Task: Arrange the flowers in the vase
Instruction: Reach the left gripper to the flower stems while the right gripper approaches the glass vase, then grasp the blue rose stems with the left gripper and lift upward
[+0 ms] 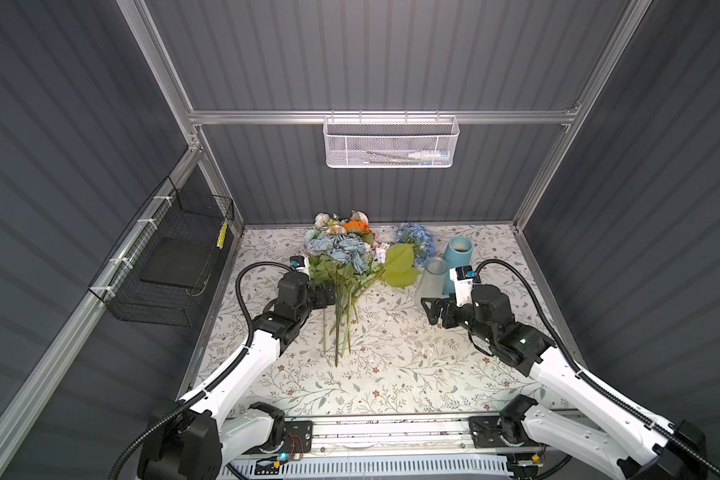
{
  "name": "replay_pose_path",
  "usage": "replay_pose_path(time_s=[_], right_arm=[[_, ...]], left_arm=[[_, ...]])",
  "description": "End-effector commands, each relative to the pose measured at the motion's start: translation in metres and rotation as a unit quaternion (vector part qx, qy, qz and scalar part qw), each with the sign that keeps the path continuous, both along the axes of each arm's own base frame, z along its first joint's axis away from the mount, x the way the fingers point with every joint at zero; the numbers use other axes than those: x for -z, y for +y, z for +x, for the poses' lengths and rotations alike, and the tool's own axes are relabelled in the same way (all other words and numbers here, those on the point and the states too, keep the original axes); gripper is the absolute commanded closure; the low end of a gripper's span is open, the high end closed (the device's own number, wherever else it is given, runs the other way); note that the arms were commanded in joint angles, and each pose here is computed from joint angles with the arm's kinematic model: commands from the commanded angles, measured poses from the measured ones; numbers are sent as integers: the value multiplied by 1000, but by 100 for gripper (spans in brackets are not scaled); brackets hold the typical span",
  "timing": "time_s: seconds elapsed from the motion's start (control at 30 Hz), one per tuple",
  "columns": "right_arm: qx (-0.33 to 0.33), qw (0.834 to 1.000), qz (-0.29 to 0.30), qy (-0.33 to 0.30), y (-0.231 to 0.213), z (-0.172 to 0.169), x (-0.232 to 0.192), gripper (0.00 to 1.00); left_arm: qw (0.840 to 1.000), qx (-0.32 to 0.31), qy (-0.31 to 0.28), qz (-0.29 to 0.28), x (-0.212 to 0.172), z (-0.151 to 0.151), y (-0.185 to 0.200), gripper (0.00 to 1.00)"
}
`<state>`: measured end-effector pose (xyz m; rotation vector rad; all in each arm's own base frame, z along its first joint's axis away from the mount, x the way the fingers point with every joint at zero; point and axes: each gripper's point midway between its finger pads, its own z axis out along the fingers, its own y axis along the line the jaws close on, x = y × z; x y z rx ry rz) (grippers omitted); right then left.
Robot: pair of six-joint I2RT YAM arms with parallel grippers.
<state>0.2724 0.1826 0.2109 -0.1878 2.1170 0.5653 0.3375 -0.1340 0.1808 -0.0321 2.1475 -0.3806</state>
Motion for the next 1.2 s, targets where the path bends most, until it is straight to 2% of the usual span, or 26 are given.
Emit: replay_pose_path(time_s=[0.0,0.23,0.4,0.53,0.73,0.87,1.0,1.17], right_arm=[[10,998,31,49,6,-8,8,1],[34,994,66,80,10,-7,23,1],[57,992,70,86,4,-6,38,1],[75,992,65,80,-3,-6,45,1],[112,990,42,73,-22,-6,50,1],[95,993,39,64,-20,-8,48,1],[113,991,44,57,-26,-7,46,1],[108,992,57,37,-27,-7,36,1]], left_arm=[[998,15,62,-7,28,-25,-13,9],[992,37,116,16,72,-44,-32,25],[991,32,129,32,92,-44,-30,40],[988,41,144,33,107,-45,-36,46],[987,50,148,29,118,-43,-45,57],[987,57,149,33,121,-39,-50,72],[986,63,151,38,124,-38,-54,88],[987,62,145,42,119,-37,-54,100]])
